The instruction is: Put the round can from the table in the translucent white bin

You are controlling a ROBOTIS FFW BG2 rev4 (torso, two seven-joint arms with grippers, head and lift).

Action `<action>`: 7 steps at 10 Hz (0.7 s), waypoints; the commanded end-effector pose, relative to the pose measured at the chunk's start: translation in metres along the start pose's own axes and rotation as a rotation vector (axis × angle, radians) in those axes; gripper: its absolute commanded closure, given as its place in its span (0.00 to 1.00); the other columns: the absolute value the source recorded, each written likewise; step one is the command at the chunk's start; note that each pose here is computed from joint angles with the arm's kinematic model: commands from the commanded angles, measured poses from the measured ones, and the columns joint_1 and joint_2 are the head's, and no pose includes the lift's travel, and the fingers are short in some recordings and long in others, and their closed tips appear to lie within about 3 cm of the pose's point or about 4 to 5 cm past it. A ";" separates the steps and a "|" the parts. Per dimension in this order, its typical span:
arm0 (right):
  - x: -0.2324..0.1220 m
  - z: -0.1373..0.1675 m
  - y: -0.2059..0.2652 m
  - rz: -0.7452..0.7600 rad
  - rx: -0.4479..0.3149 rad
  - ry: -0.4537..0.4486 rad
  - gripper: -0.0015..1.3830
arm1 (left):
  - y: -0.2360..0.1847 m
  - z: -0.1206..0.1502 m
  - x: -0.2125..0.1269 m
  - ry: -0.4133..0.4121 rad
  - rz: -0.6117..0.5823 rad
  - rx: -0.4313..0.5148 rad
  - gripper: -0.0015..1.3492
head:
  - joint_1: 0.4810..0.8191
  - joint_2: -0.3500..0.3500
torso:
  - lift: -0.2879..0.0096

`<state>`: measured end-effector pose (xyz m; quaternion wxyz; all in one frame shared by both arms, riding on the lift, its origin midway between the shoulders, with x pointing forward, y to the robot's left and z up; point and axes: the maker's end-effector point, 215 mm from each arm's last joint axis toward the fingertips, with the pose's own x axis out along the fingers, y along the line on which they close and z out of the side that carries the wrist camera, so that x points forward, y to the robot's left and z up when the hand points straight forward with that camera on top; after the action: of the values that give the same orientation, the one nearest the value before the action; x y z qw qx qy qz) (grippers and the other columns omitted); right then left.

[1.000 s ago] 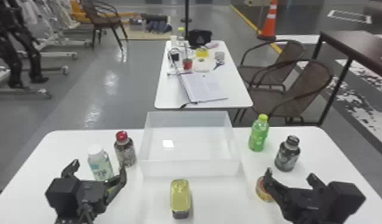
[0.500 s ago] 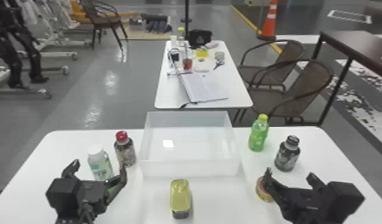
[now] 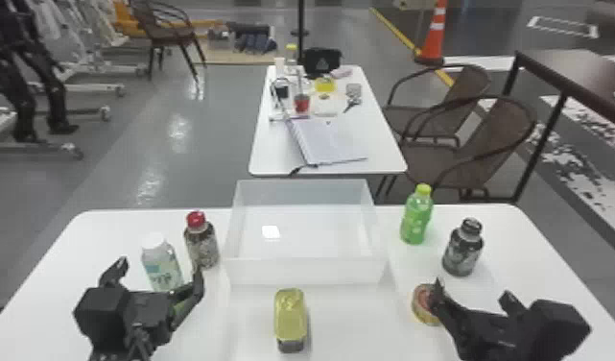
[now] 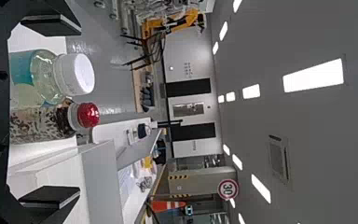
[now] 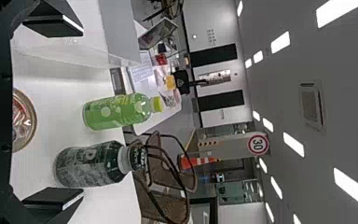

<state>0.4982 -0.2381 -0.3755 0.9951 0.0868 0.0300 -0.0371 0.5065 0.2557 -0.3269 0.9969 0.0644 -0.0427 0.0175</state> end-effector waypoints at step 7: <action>-0.007 -0.059 -0.028 -0.052 0.037 0.106 0.07 | 0.001 0.000 -0.001 -0.002 0.003 -0.001 0.08 | 0.20 0.50 | 0.63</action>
<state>0.4853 -0.2548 -0.4354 0.9889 0.1084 0.0825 -0.0589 0.5054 0.2572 -0.3266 0.9968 0.0650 -0.0437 0.0186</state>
